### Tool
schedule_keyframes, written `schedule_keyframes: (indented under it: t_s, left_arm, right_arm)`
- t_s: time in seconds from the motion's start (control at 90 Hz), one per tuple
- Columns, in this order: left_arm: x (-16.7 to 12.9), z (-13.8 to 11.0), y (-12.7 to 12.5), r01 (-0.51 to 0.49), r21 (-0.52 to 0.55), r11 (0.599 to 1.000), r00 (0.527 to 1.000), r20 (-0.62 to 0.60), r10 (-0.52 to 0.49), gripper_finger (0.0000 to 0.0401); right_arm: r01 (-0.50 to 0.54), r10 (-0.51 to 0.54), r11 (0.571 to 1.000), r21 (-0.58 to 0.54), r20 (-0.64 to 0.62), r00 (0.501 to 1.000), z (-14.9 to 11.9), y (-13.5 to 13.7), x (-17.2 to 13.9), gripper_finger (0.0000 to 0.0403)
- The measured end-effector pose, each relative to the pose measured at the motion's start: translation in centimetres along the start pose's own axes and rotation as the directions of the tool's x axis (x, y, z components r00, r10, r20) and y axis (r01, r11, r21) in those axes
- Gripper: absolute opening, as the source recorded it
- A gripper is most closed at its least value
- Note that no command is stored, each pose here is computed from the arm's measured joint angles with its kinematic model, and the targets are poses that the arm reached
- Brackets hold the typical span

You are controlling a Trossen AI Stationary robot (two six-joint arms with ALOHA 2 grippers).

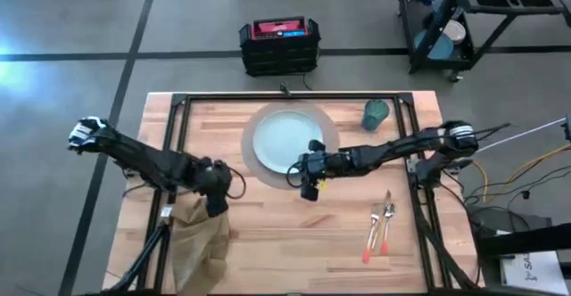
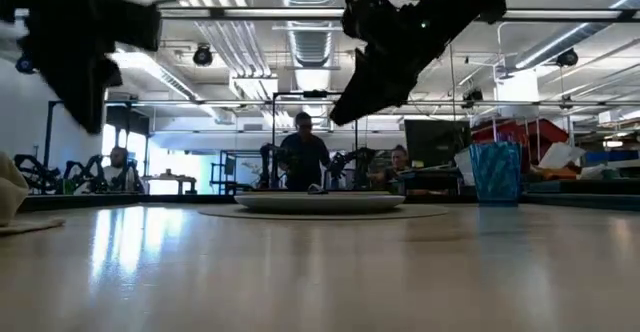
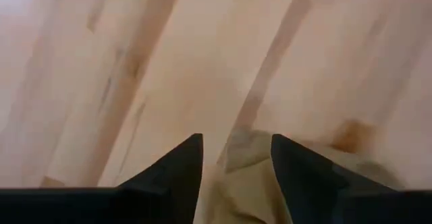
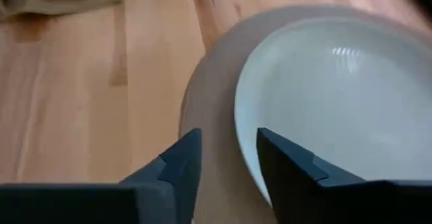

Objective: Set table place
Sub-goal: Fold the brown table napkin

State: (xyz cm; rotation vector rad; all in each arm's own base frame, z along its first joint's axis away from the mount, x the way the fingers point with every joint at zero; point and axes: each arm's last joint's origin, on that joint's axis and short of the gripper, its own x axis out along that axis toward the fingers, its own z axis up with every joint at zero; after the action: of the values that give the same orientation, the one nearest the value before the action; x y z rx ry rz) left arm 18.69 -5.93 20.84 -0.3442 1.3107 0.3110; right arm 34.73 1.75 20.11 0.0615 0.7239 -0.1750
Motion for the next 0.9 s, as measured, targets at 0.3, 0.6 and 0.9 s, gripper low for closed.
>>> schedule_keyframes:
  t_s: [0.3,0.6,0.9]
  left_arm:
    - [5.6,-0.8,-0.5,0.005,0.071,0.997,0.984,-0.180,0.008,0.0181]
    - [6.7,-0.2,-1.3,0.076,0.118,0.990,0.988,-0.145,-0.058,0.0194]
    - [7.4,-0.6,-0.9,0.041,0.110,0.993,0.989,-0.147,-0.024,0.0062]
  right_arm:
    - [-0.012,0.014,0.999,0.030,-0.066,0.998,-1.4,1.2,1.3,0.0182]
    - [-0.014,0.016,0.999,0.041,-0.059,0.998,-1.3,1.3,1.2,0.0173]
    - [0.008,-0.005,0.998,0.059,-0.054,0.999,-1.3,1.2,1.2,0.0148]
